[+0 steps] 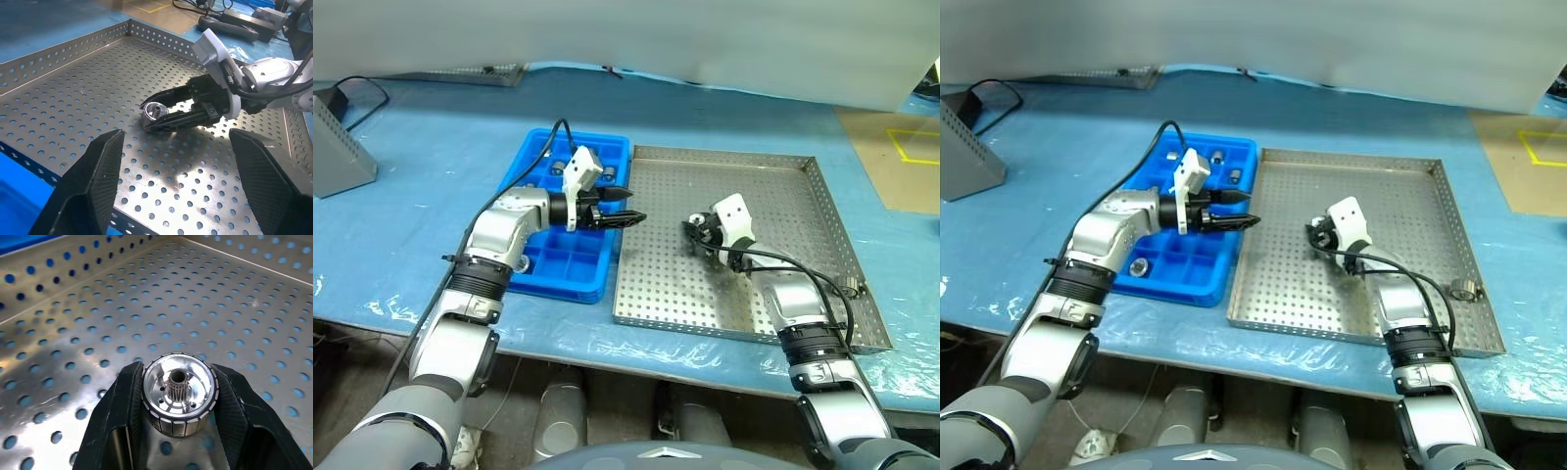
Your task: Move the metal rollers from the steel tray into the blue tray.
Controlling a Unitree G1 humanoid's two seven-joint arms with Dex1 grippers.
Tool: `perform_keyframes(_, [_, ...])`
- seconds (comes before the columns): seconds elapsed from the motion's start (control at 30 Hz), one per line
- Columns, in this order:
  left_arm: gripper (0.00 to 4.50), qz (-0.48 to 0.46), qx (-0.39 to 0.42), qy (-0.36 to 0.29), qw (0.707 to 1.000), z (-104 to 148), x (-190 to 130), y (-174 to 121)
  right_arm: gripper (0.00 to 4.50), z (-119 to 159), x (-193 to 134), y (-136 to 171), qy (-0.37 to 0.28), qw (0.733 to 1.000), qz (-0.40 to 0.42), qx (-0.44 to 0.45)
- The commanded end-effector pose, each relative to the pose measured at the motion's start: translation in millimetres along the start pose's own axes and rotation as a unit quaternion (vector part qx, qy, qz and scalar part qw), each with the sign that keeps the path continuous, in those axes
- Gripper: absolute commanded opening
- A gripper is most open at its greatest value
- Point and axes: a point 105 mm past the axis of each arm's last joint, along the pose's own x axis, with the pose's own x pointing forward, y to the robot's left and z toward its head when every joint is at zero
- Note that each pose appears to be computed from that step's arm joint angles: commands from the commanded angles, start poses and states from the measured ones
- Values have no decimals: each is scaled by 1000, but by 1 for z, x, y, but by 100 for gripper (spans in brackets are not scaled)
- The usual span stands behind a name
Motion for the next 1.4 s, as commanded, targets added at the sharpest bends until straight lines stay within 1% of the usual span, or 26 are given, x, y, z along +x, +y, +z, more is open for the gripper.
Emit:
perform_keyframes(0.03, [362, 24, 21, -27, 999, 20, -20, 10, 165, 51, -2, 29, -74, 994, 74, -21])
perform_keyframes(0.13, [362, 59, 29, -24, 998, 20, -38, 21, 165, 75, -5, 52, -100, 985, 135, -33])
perform_keyframes(0.3, [362, 109, 34, -23, 993, 16, -62, 29, 165, 99, -1, 72, -120, 973, 193, -47])
perform_keyframes(0.53, [362, 188, 27, -25, 981, 4, -96, 30, 165, 110, 15, 91, -125, 959, 246, -65])
perform_keyframes(0.73, [362, 240, 20, -27, 970, -3, -119, 27, 165, 113, 30, 107, -130, 948, 280, -71])
perform_keyframes(0.87, [362, 255, 16, -24, 966, -6, -125, 24, 165, 114, 37, 124, -134, 940, 304, -80])
perform_keyframes(1.07, [362, 259, 8, -20, 966, -7, -128, 20, 165, 112, 37, 141, -129, 929, 341, -69])
perform_keyframes(1.2, [362, 256, 7, -18, 966, -8, -126, 20, 165, 99, 43, 142, -113, 934, 331, -69])
perform_keyframes(1.3, [362, 249, 6, -20, 968, -7, -120, 19, 165, 102, 51, 135, -116, 944, 299, -70])
perform_keyframes(1.4, [362, 239, 5, -22, 971, -7, -114, 18, 165, 101, 52, 134, -116, 945, 297, -74])
